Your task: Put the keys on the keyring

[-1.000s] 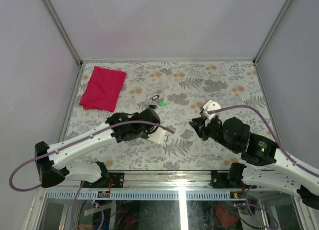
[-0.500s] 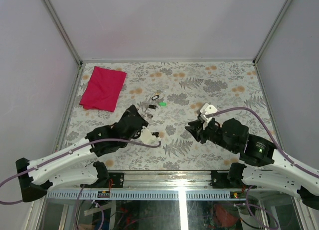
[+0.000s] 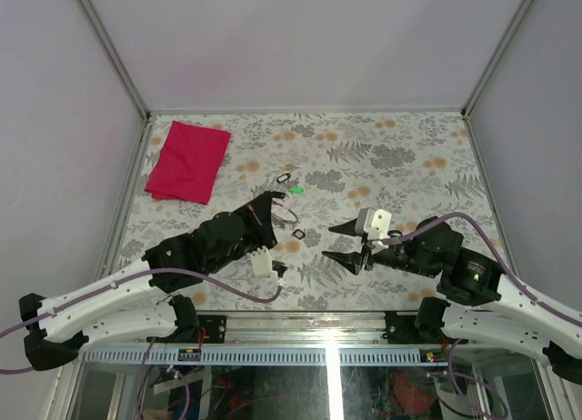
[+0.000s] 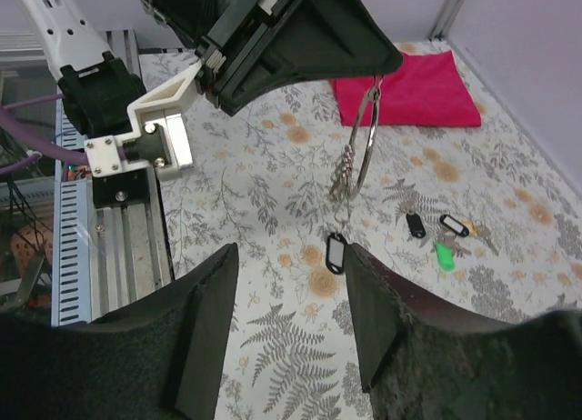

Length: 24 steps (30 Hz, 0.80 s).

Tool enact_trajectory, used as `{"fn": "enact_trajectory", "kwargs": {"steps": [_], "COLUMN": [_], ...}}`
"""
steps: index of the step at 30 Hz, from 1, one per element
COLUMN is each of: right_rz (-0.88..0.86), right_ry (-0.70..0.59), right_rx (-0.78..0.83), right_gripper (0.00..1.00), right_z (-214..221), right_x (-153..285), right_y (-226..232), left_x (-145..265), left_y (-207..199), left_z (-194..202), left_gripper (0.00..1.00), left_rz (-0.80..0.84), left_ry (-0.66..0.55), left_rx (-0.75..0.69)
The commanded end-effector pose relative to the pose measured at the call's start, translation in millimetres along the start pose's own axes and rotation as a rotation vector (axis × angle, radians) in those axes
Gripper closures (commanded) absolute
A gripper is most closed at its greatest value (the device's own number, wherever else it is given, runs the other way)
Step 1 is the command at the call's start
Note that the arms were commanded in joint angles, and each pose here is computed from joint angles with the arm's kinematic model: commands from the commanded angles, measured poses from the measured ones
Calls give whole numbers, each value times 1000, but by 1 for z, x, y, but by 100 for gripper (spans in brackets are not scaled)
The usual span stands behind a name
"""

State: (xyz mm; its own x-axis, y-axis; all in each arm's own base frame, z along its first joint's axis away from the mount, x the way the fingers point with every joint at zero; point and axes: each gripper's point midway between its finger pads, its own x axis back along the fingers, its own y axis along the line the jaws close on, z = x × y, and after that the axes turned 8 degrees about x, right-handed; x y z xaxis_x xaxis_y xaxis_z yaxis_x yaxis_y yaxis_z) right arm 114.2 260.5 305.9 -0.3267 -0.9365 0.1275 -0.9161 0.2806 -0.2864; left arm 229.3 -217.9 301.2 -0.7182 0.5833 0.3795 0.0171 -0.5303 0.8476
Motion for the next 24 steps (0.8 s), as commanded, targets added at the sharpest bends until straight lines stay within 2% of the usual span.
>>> {"fn": "enact_trajectory", "kwargs": {"steps": [1,7,24], "right_rz": [12,124,212], "right_ry": [-122,-65,-94], "right_rx": [60,17,5], "right_gripper": [41,39,42], "right_z": [-27,-27,-25], "right_x": [-13,-43,-105], "right_y": [-6,-32,-54], "left_x": [11,11,12], "left_y": [35,36,40], "left_z": [-4,-5,-16], "left_gripper": [100,100,100], "left_rz": [-88,-55,-31], "left_ry": [-30,-26,-55], "left_rx": [-103,-146,-211]}}
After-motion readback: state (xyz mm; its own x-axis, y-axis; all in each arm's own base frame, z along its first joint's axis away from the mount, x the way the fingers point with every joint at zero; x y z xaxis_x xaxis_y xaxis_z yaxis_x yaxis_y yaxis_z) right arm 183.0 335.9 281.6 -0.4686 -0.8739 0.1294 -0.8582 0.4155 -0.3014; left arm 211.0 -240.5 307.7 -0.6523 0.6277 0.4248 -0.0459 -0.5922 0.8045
